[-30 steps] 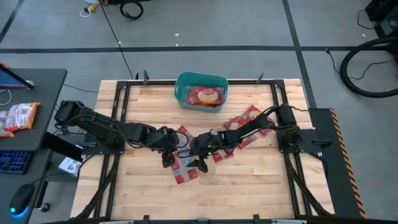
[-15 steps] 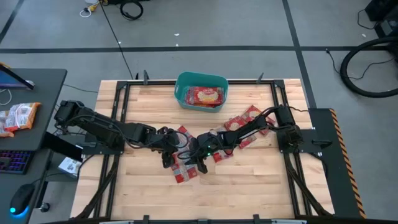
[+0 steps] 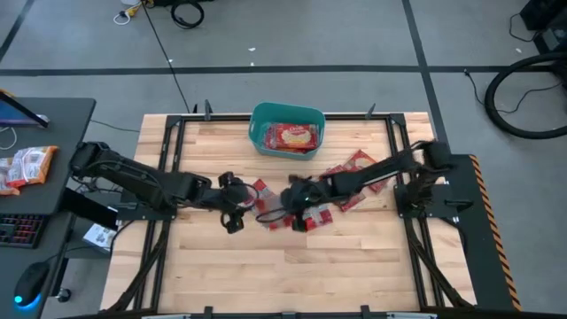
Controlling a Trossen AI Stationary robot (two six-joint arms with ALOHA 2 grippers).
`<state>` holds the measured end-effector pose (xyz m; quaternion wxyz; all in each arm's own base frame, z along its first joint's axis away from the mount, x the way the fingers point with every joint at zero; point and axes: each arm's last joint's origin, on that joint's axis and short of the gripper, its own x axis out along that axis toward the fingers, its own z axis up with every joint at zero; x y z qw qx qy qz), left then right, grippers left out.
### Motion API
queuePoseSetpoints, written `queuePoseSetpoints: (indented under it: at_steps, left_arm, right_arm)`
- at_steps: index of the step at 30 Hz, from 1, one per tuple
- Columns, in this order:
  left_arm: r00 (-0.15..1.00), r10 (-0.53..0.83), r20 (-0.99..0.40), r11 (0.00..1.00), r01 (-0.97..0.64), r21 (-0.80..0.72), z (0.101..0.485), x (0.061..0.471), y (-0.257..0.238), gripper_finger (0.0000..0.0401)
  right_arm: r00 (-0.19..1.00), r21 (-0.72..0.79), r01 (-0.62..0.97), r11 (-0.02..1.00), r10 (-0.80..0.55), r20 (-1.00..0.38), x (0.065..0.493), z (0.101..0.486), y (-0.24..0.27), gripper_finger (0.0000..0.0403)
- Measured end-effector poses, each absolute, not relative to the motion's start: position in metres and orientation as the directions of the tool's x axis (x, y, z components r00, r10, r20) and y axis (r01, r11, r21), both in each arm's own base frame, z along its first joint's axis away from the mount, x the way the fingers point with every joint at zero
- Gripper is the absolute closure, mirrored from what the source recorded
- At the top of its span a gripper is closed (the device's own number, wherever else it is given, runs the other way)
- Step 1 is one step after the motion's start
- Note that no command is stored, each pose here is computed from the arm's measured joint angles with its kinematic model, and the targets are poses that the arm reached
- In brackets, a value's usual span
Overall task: Sort popcorn bags into baskets
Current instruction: Put the red popcorn bag into the green bin
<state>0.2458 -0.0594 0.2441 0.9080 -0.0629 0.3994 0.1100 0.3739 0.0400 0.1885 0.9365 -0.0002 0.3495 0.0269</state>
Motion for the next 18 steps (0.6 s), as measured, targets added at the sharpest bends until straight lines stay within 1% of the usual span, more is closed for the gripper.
queuePoseSetpoints:
  at_steps: [3, 5, 7, 9, 14, 16, 18]
  left_arm:
    - [0.691, 0.156, -0.706, 0.975, -0.223, -0.003, 0.241, 0.244, -0.059, 0.0225]
    - [0.717, 0.148, -0.681, 0.979, -0.204, -0.002, 0.237, 0.244, -0.059, 0.0229]
    - [0.746, 0.14, -0.652, 0.982, -0.191, -0.008, 0.234, 0.246, -0.059, 0.0231]
    - [0.75, 0.139, -0.647, 0.984, -0.18, 0.002, 0.228, 0.245, -0.059, 0.0232]
    - [0.764, 0.149, -0.628, 0.984, -0.178, 0.016, 0.214, 0.243, -0.053, 0.0232]
    - [0.772, 0.154, -0.616, 0.985, -0.169, 0.034, 0.208, 0.243, -0.05, 0.0232]
    - [0.782, 0.145, -0.607, 0.988, -0.148, 0.046, 0.202, 0.243, -0.044, 0.0232]
  right_arm:
    - [0.722, -0.131, 0.064, 0.989, -0.137, -0.678, 0.359, 0.217, 0.033, 0.0375]
    - [0.705, -0.229, 0.132, 0.965, -0.253, -0.662, 0.353, 0.235, 0.029, 0.0375]
    - [0.678, -0.315, 0.183, 0.931, -0.352, -0.645, 0.349, 0.248, 0.023, 0.0375]
    - [0.661, -0.38, 0.225, 0.897, -0.427, -0.617, 0.349, 0.259, 0.016, 0.0375]
    - [0.592, -0.552, 0.321, 0.77, -0.618, -0.518, 0.354, 0.275, -0.005, 0.0375]
    - [0.564, -0.59, 0.373, 0.716, -0.68, -0.469, 0.356, 0.278, -0.018, 0.0375]
    - [0.51, -0.637, 0.417, 0.648, -0.747, -0.426, 0.356, 0.28, -0.032, 0.0375]
